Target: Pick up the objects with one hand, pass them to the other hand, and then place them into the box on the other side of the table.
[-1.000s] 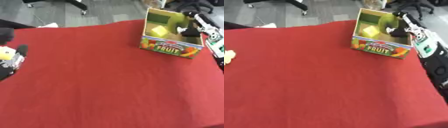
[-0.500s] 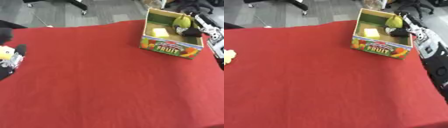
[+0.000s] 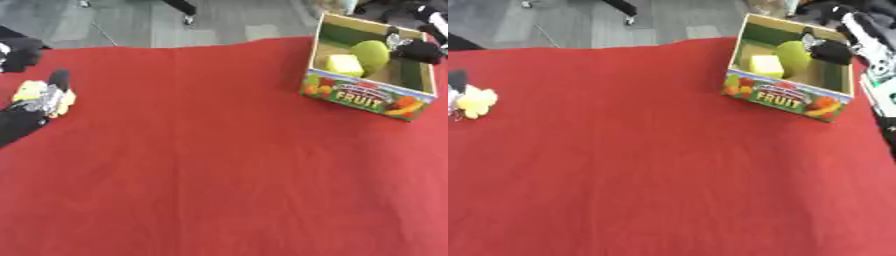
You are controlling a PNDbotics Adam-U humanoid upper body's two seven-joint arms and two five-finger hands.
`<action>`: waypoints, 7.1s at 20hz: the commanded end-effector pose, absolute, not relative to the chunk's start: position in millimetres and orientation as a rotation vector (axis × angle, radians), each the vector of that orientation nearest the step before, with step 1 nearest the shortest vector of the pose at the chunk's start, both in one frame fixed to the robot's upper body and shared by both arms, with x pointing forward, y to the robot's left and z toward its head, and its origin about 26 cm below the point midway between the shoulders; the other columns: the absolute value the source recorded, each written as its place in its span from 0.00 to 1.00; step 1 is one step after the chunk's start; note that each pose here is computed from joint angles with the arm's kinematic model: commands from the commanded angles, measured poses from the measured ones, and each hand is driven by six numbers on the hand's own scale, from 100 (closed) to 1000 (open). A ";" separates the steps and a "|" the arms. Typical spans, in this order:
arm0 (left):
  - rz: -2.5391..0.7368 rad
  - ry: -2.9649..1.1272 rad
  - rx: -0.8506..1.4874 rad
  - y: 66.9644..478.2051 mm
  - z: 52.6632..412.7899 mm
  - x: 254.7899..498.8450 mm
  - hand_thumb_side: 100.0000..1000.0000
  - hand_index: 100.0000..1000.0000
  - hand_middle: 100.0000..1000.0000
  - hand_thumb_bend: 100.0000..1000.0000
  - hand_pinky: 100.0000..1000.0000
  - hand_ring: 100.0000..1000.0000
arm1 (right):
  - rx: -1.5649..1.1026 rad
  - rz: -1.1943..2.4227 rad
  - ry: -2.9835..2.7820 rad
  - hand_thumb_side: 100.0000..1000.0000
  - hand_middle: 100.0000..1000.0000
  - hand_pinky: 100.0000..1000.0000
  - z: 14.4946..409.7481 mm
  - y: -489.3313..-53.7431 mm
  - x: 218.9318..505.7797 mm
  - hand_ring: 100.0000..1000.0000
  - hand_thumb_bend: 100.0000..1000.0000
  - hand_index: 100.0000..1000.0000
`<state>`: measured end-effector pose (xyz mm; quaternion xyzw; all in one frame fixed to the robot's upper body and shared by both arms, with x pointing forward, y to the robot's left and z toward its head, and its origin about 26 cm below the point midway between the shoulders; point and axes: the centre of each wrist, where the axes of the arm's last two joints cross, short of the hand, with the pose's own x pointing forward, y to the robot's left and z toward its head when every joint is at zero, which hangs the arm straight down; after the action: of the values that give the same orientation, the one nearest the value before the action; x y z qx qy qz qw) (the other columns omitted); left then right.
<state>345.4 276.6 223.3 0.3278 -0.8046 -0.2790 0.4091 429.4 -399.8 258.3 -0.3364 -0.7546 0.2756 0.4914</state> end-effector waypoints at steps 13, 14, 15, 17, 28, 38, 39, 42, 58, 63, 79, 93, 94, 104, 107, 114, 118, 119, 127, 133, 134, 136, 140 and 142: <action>-0.852 -1.735 1.104 335.9 278.3 380.9 0.45 0.82 0.70 0.35 0.76 0.73 | -0.583 0.721 -2.132 0.28 0.89 0.93 325.7 -355.9 380.8 0.98 0.00 0.93; -0.861 -1.712 1.112 338.5 279.4 384.6 0.47 0.82 0.70 0.36 0.76 0.74 | -0.569 0.722 -2.142 0.28 0.89 0.93 326.6 -353.2 378.7 0.97 0.00 0.93; -0.873 -1.680 1.115 341.1 280.5 388.8 0.47 0.82 0.70 0.36 0.76 0.74 | -0.555 0.729 -2.149 0.28 0.89 0.93 326.9 -350.3 376.7 0.97 0.00 0.93; -0.894 -1.618 1.106 346.2 283.7 397.2 0.49 0.83 0.70 0.35 0.76 0.74 | -0.535 0.748 -2.158 0.28 0.88 0.93 326.8 -345.2 373.1 0.97 0.00 0.93; -0.939 -1.321 1.223 370.5 279.8 443.0 0.51 0.83 0.72 0.56 0.76 0.75 | -0.506 0.897 -2.129 0.32 0.87 0.93 314.2 -322.4 373.8 0.96 0.00 0.92; -1.012 -1.196 1.184 372.0 279.7 454.5 0.46 0.83 0.73 0.75 0.78 0.77 | -0.525 0.910 -2.111 0.35 0.87 0.93 310.7 -320.8 377.2 0.96 0.00 0.92; -1.020 -1.185 1.190 372.0 280.2 454.8 0.44 0.83 0.73 0.74 0.78 0.77 | -0.527 0.910 -2.109 0.36 0.87 0.93 310.1 -320.8 377.6 0.96 0.00 0.92; -1.028 -1.150 1.209 372.9 281.5 455.5 0.36 0.82 0.73 0.68 0.78 0.78 | -0.531 0.914 -2.107 0.36 0.87 0.93 309.5 -320.4 378.0 0.96 0.00 0.92; -1.014 -0.977 1.298 380.5 285.7 458.9 0.34 0.83 0.74 0.72 0.78 0.78 | -0.547 0.938 -2.108 0.38 0.86 0.93 309.0 -317.0 377.9 0.95 0.00 0.92; -1.020 -0.901 1.297 383.1 282.3 459.5 0.35 0.84 0.74 0.72 0.78 0.79 | -0.549 0.942 -2.104 0.39 0.86 0.93 307.7 -316.8 378.2 0.95 0.00 0.92; -0.994 -0.885 1.244 387.0 291.3 461.2 0.00 0.86 0.75 0.49 0.79 0.79 | -0.555 0.972 -2.101 0.41 0.85 0.93 306.5 -312.3 380.0 0.95 0.00 0.91; -1.020 -0.901 1.292 381.5 280.8 467.8 0.00 0.81 0.71 0.38 0.78 0.77 | -0.562 1.027 -2.104 0.41 0.84 0.93 305.8 -303.6 382.5 0.94 0.00 0.91; -1.038 -0.889 1.270 381.7 278.6 468.4 0.00 0.79 0.71 0.36 0.77 0.77 | -0.561 1.030 -2.104 0.41 0.84 0.93 305.5 -303.3 382.8 0.94 0.00 0.91; -1.081 -0.894 1.256 378.7 284.2 468.1 0.00 0.52 0.51 0.31 0.71 0.64 | -0.570 1.030 -2.084 0.41 0.84 0.93 298.8 -309.7 385.9 0.94 0.00 0.90; -1.070 -0.915 1.271 377.8 291.3 467.1 0.00 0.49 0.49 0.32 0.70 0.62 | -0.572 1.028 -2.080 0.40 0.84 0.93 297.6 -311.3 386.2 0.94 0.00 0.90; -1.043 -0.949 1.289 379.9 306.2 464.1 0.00 0.45 0.44 0.30 0.69 0.59 | -0.579 1.019 -2.066 0.39 0.84 0.93 294.5 -315.8 386.1 0.94 0.00 0.90; -1.034 -0.969 1.288 379.8 311.5 463.0 0.00 0.44 0.43 0.29 0.68 0.58 | -0.578 1.014 -2.063 0.39 0.84 0.93 293.9 -316.9 385.9 0.94 0.00 0.90; -1.033 -0.976 1.288 379.4 312.8 462.6 0.00 0.44 0.43 0.28 0.68 0.58 | -0.577 1.013 -2.064 0.39 0.84 0.93 293.7 -317.0 385.8 0.94 0.00 0.90; -1.039 -1.086 1.240 374.2 320.8 452.5 0.00 0.42 0.41 0.21 0.66 0.55 | -0.567 1.004 -2.062 0.38 0.84 0.93 292.8 -318.4 385.1 0.94 0.00 0.90; -1.058 -1.205 1.165 368.2 320.8 435.9 0.00 0.43 0.41 0.11 0.66 0.54 | -0.555 0.995 -2.070 0.36 0.84 0.93 293.4 -319.3 383.5 0.94 0.00 0.90; -1.061 -1.226 1.152 366.4 320.8 432.9 0.00 0.43 0.41 0.10 0.66 0.54 | -0.552 0.994 -2.072 0.35 0.84 0.93 293.7 -319.2 383.3 0.93 0.00 0.90; -1.084 -1.272 1.127 360.6 321.2 425.5 0.00 0.43 0.41 0.09 0.66 0.54 | -0.547 0.992 -2.074 0.35 0.84 0.93 294.2 -319.1 382.8 0.93 0.00 0.90; -1.123 -1.352 1.084 348.5 323.6 409.9 0.00 0.43 0.41 0.05 0.66 0.54 | -0.540 0.987 -2.076 0.34 0.84 0.93 294.0 -319.3 381.9 0.93 0.00 0.90; -1.139 -1.397 1.056 341.9 323.7 400.8 0.00 0.44 0.41 0.02 0.66 0.54 | -0.535 0.987 -2.081 0.34 0.84 0.93 294.9 -318.8 380.8 0.93 0.00 0.90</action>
<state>412.2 340.1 301.6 0.4233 -0.5648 -0.4769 0.5238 387.1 -312.4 277.9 -0.1930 -0.8106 0.3860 0.3958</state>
